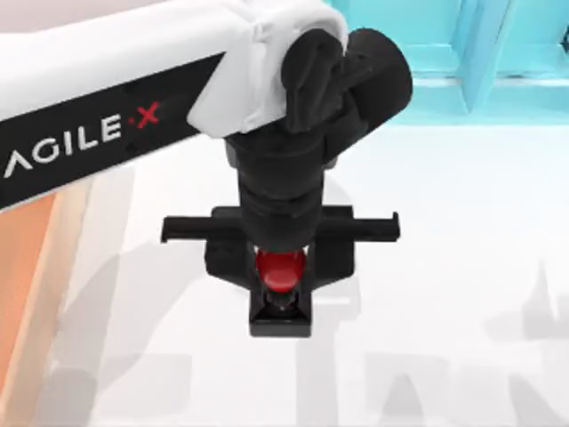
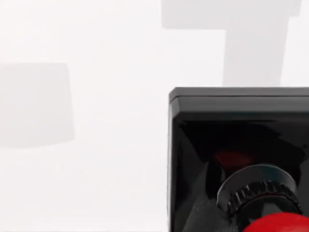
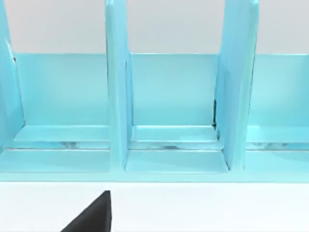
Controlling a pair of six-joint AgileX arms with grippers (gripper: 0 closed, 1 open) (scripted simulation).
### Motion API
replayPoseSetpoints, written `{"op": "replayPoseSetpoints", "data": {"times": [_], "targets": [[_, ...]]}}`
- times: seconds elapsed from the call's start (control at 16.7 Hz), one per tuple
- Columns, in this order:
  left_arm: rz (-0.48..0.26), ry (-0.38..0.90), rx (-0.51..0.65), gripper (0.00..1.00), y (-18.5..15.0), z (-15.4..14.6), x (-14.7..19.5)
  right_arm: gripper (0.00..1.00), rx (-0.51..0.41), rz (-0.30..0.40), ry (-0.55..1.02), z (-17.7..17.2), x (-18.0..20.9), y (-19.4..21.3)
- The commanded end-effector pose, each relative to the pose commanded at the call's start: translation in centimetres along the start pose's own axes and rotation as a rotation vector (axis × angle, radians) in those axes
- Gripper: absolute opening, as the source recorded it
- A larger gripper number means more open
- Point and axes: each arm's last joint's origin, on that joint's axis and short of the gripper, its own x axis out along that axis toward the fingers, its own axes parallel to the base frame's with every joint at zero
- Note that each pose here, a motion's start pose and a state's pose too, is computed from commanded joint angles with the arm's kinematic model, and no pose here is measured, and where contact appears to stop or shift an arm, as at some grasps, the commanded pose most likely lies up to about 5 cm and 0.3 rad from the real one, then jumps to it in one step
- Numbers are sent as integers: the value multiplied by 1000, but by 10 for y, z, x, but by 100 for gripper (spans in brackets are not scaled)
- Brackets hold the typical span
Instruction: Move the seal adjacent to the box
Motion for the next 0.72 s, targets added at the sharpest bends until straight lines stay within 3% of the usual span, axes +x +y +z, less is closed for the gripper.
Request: {"op": "replayPoseSetpoints", "data": {"times": [0.24,0.36,0.54,0.72], "targets": [[-16,-24,-9,0,111,-4,-32,100,0,0,0,0,0,0],[-13,-23,-9,0,149,-16,-36,100,0,0,0,0,0,0],[-4,-7,-8,0,177,-30,-34,100,0,0,0,0,0,0],[-3,-5,-7,0,179,-31,-33,100,0,0,0,0,0,0]]}}
